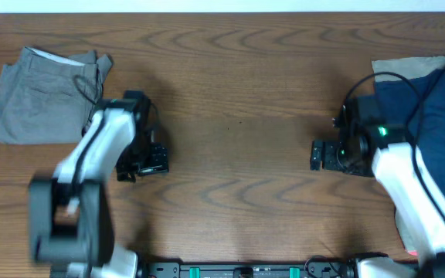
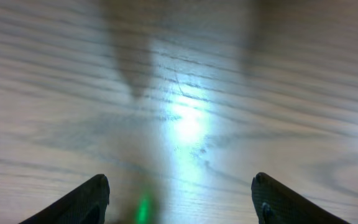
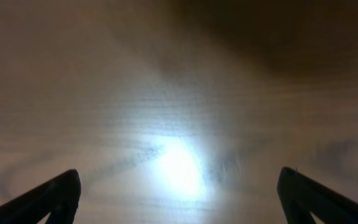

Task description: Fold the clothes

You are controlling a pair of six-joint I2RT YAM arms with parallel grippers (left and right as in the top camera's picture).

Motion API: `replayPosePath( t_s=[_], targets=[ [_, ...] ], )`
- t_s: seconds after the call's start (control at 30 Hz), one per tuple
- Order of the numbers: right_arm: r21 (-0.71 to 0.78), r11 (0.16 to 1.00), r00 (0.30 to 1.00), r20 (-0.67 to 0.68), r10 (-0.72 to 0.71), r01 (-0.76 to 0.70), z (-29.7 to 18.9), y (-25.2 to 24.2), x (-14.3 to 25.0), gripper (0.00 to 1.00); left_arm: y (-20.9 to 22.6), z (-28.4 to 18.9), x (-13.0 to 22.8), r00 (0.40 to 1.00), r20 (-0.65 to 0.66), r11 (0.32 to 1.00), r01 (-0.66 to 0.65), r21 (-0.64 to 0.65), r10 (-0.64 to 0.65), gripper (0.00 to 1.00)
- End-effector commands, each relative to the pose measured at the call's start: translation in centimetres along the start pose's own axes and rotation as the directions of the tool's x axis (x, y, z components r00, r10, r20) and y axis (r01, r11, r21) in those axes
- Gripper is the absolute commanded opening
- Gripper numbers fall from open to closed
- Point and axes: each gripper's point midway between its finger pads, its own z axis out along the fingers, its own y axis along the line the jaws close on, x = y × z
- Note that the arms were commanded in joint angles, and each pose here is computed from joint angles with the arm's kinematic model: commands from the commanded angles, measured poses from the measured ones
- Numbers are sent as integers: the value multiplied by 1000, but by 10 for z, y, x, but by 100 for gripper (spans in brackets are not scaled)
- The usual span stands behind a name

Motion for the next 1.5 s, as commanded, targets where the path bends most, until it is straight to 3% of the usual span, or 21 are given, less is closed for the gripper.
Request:
replayPosePath(
  t_s=[0.0,0.13,0.2,0.33,0.57,1.3,1.47],
  targets=[
    [-16,1000,993,120,20,-18,-9,-9,12,99,0,-24,11,984,178,999,-9,40,2,75],
    [-50,999,961,275,26,-13,-20,-13,27,99,1,-51,22,901,434,994,-33,103,-15,79],
    [-66,998,941,337,26,-3,-27,-13,31,99,1,-66,27,842,537,990,-36,139,-45,98],
    [-91,996,906,423,27,13,-40,-13,38,99,1,-108,36,704,706,979,-76,188,-81,98],
    [-93,996,902,432,28,14,-45,-14,42,99,2,-139,52,577,810,970,-120,210,-103,98],
    [-99,995,887,462,25,23,-56,-16,55,99,2,-142,53,568,816,970,-124,211,-105,98],
    [-118,991,800,599,15,70,-69,-16,57,99,3,-142,53,568,816,970,-123,211,-106,98]
  ],
)
